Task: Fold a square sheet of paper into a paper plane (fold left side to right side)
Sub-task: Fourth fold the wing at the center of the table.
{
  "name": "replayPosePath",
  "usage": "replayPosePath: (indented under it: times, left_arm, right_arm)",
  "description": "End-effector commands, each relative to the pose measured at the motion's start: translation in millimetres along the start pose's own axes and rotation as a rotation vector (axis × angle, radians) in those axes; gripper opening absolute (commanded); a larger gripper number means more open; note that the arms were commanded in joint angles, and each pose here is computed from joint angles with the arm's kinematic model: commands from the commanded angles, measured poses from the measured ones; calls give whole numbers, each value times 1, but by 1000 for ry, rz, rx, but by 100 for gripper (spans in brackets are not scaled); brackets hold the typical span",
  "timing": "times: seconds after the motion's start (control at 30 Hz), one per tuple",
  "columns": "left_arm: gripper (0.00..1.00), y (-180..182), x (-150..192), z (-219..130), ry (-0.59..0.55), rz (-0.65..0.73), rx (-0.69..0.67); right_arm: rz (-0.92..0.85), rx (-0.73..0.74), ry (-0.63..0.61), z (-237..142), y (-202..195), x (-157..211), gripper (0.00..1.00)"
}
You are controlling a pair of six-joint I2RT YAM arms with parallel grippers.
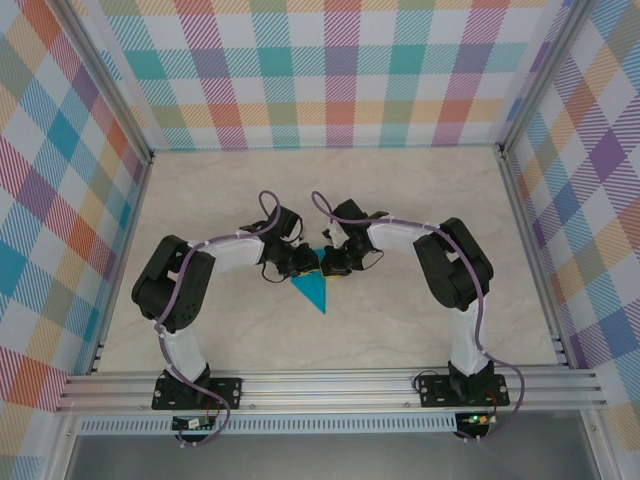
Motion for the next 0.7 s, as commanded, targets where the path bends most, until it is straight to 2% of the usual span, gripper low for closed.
replayPosePath:
  times: [0.0, 0.43, 0.67]
  left_arm:
    - [21, 12, 2, 1, 10, -6, -46]
    - [21, 24, 16, 2, 49, -28, -97]
    - [25, 12, 7, -18, -4, -6, -39]
  right_arm:
    - [9, 98, 39, 16, -21, 7, 7]
    - [7, 105, 44, 18, -23, 7, 7]
    - [2, 95, 43, 17, -20, 6, 7]
Point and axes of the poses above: each hand's point on the last joint's axis, 136 mm out from that joint toward the fingers, its own z axis out along the fingers, its own y axis along the line the jaws close on, x = y × z, the point moved 4 cm from there along -z, back along the fingers, and after that the axes turned 13 degrees about z, right-handed, at the moved point
